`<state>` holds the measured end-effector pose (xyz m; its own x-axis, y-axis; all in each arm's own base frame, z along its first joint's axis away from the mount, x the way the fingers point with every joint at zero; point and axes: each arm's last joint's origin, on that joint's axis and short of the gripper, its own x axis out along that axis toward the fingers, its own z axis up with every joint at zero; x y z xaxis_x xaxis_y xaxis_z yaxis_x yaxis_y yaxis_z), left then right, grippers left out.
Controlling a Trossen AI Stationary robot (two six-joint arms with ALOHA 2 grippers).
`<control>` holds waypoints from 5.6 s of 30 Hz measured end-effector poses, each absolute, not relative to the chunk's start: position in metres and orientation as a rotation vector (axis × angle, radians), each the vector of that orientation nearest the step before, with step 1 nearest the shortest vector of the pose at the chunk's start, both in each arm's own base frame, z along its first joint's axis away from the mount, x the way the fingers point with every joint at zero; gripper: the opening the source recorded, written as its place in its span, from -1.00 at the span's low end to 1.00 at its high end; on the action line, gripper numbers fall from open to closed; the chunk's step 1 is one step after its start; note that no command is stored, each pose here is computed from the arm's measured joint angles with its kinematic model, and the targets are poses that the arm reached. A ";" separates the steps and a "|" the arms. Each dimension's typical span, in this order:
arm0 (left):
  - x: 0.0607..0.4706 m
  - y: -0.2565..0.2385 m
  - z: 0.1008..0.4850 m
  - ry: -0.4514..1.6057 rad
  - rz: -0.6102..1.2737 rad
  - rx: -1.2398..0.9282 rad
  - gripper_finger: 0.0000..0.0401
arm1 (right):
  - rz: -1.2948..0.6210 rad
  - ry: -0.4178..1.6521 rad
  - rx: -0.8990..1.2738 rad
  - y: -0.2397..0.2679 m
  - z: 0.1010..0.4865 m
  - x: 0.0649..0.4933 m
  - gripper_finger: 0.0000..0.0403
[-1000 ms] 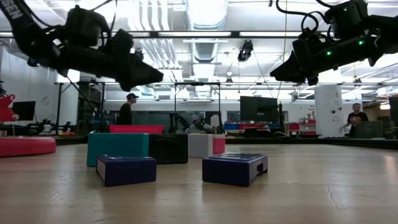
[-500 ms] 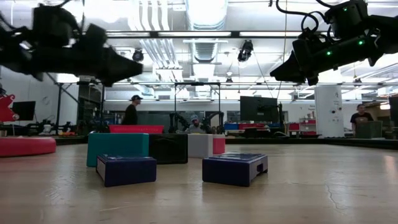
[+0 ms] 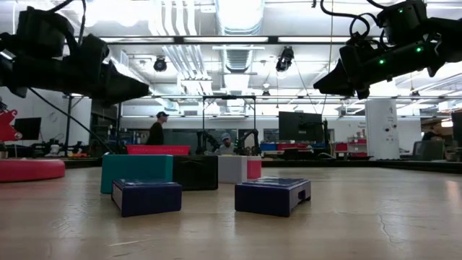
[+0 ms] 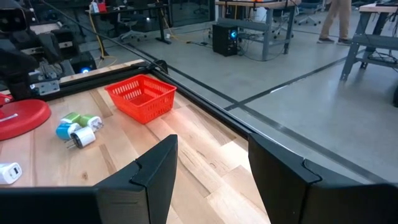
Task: Pick & Place Office items
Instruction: Put the pink white charger adapter into the green bin
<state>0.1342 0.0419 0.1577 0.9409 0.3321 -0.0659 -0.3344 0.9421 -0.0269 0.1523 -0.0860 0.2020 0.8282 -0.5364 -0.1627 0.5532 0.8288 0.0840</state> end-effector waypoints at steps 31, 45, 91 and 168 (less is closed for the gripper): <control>0.121 0.039 0.176 -0.072 0.372 0.107 -0.16 | -0.580 0.134 0.130 -0.086 0.202 0.152 -0.06; 0.121 0.039 0.176 -0.071 0.372 0.106 -0.16 | -0.285 0.109 0.163 -0.069 0.203 0.168 -0.06; 0.121 0.039 0.175 -0.063 0.372 0.106 -0.16 | -0.009 0.430 0.033 -0.024 0.100 0.291 -0.09; 0.121 0.039 0.174 -0.056 0.372 0.104 -0.16 | -0.252 0.627 -0.030 0.014 0.215 0.262 -0.27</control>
<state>0.1208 0.0387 0.1740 0.9303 0.3594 0.0733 -0.3652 0.9264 0.0916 0.2620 0.0144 0.2149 0.7803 -0.2422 -0.5766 0.2238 0.9691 -0.1042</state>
